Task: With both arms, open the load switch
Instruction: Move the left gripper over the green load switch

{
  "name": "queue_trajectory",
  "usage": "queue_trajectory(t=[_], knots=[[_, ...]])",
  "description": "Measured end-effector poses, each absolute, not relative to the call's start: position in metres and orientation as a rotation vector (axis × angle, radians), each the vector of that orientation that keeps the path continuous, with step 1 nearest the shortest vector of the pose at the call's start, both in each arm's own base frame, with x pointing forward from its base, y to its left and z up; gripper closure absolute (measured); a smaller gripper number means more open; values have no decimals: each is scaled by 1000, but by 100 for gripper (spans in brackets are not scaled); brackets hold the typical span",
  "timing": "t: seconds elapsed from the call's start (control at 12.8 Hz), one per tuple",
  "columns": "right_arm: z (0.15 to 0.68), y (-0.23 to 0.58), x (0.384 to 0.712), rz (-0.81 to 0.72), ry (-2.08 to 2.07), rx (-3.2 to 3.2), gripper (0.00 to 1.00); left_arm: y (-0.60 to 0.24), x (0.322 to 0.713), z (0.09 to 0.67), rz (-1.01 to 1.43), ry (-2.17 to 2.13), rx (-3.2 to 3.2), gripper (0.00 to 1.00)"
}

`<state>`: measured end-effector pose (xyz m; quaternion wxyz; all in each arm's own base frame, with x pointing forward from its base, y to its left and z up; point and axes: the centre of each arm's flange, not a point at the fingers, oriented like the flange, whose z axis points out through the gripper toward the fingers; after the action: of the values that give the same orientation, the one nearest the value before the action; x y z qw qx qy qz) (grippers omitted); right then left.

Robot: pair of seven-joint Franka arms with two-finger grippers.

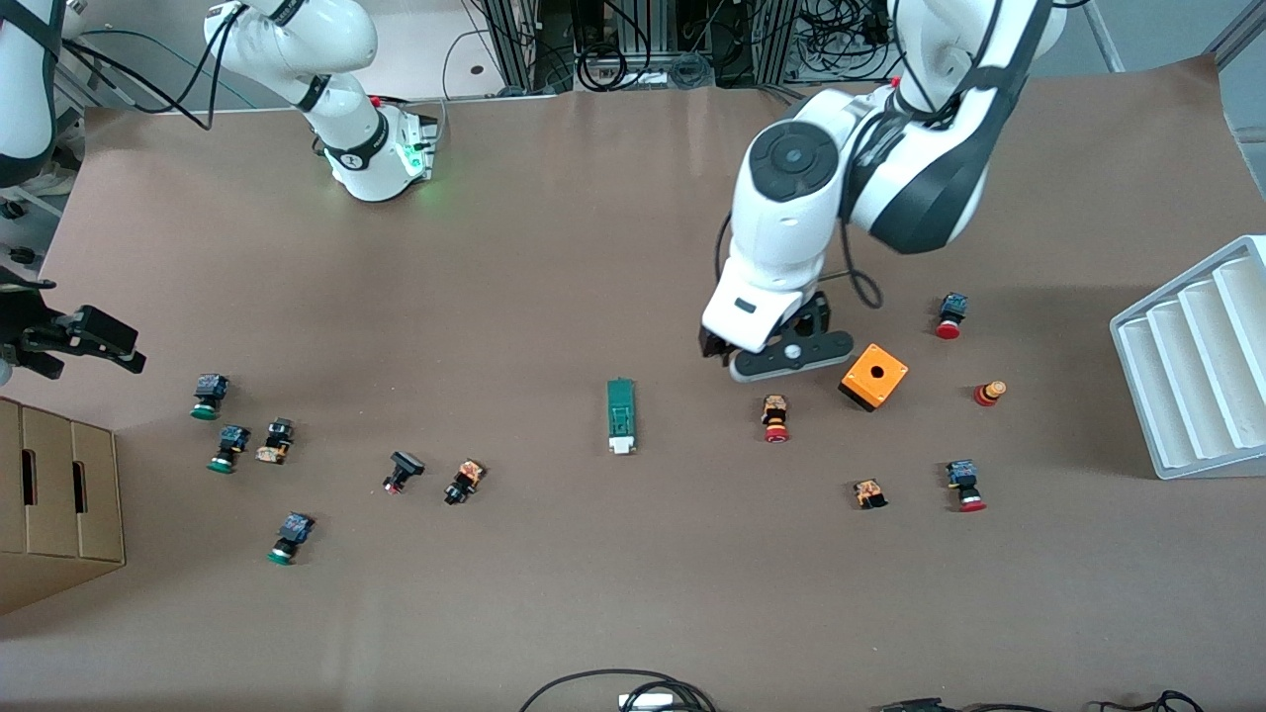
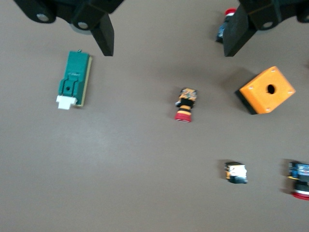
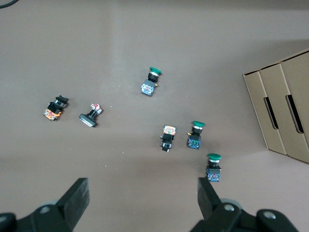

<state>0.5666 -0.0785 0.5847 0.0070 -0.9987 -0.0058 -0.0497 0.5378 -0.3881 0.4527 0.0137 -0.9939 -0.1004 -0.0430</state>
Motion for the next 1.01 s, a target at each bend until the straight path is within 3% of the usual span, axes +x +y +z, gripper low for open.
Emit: queue_trajectory(t=[0.39, 1.01], knots=[[584, -83, 566, -154, -6, -3124, 0, -433, 536, 414, -353, -477, -3080, 0], [575, -80, 568, -121, -16, -3124, 0, -552, 446, 310, -738, -182, -2967, 0]])
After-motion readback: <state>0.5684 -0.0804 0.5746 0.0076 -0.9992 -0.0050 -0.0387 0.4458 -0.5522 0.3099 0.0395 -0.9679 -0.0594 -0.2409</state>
